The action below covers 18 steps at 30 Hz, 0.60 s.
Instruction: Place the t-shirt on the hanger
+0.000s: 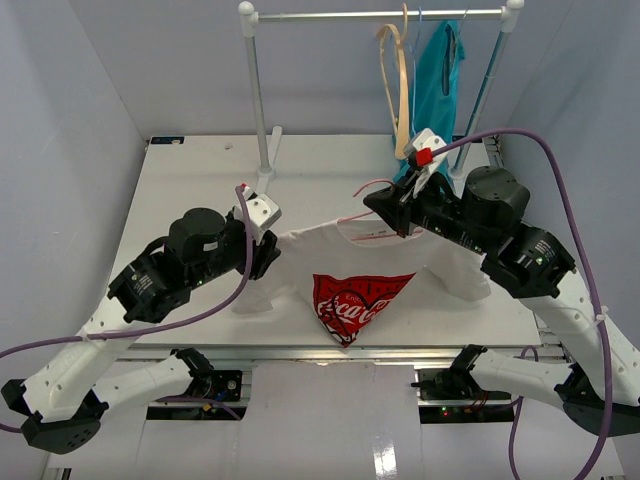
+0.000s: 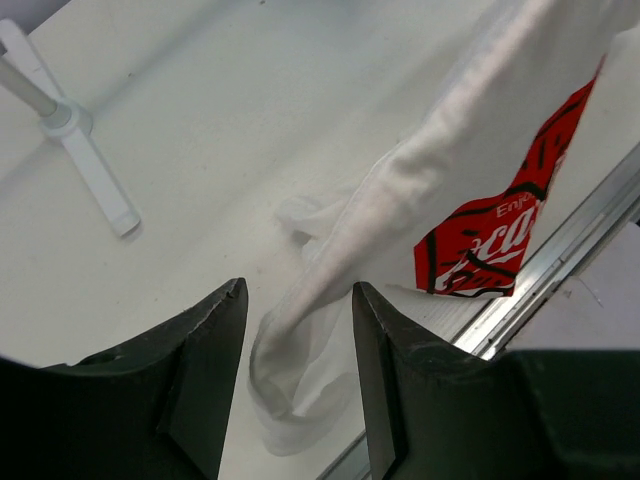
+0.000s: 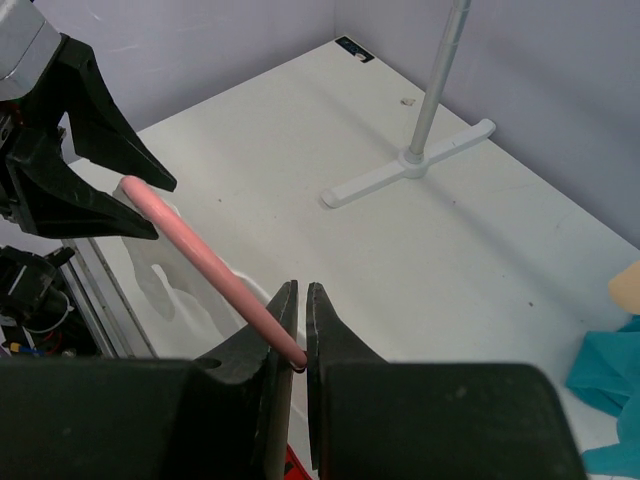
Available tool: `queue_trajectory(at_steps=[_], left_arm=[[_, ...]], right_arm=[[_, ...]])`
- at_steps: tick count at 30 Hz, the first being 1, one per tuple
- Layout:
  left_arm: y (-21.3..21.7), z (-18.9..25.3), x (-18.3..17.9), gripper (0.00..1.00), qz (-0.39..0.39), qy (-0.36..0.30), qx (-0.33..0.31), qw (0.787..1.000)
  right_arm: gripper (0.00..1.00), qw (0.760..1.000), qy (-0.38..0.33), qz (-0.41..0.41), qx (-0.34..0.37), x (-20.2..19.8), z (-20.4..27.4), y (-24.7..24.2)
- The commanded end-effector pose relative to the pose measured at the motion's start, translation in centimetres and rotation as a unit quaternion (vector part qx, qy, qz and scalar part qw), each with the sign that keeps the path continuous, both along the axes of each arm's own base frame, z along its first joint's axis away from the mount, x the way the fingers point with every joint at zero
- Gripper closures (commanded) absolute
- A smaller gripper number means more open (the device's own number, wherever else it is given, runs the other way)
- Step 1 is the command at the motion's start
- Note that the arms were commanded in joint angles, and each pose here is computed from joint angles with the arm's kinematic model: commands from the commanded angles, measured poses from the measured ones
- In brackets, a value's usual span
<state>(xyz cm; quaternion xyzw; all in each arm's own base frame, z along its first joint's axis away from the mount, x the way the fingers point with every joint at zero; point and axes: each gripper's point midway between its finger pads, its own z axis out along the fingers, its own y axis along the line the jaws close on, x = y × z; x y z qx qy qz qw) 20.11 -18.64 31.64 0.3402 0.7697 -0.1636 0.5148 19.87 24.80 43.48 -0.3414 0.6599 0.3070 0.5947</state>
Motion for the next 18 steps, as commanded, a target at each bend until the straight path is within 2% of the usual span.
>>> queue_trajectory(at_steps=[1, 3, 4, 5, 7, 9, 10, 13, 18], left_arm=[[2.1, -0.7, 0.8, 0.45, 0.062, 0.002, 0.024, 0.998], [2.5, -1.0, 0.8, 0.49, 0.07, 0.007, 0.031, 0.997], [2.6, -1.2, 0.8, 0.54, 0.072, 0.009, 0.033, 0.997], [2.7, -1.4, 0.8, 0.62, 0.075, 0.011, 0.035, 0.997], [2.9, -1.7, 0.8, 0.87, 0.081, 0.013, 0.04, 0.996], [3.1, -2.1, 0.9, 0.97, 0.087, 0.019, 0.046, 0.995], [3.1, -2.2, 0.9, 1.0, 0.089, 0.02, 0.05, 0.995], [3.0, -2.5, 1.0, 1.0, 0.088, 0.026, 0.052, 0.994], [4.1, -3.0, 1.6, 1.0, 0.13, 0.033, 0.074, 0.988]], right_arm=[[0.92, 0.998, -0.042, -0.029, 0.033, 0.4, 3.7, -1.3], [0.92, 0.998, -0.043, -0.031, 0.034, 0.4, 3.9, -1.4], [0.92, 0.998, -0.045, -0.037, 0.035, 0.5, 4.0, -1.6], [0.92, 0.997, -0.047, -0.047, 0.036, 0.7, 4.2, -2.0], [0.92, 0.996, -0.051, -0.055, 0.038, 0.7, 4.5, -2.3], [0.92, 0.996, -0.054, -0.063, 0.04, 0.8, 4.7, -2.7], [0.92, 0.996, -0.055, -0.064, 0.042, 0.7, 4.8, -2.8], [0.92, 0.995, -0.058, -0.065, 0.045, 0.6, 5.2, -2.9], [0.92, 0.994, -0.059, -0.076, 0.043, 0.8, 5.5, -3.4]])
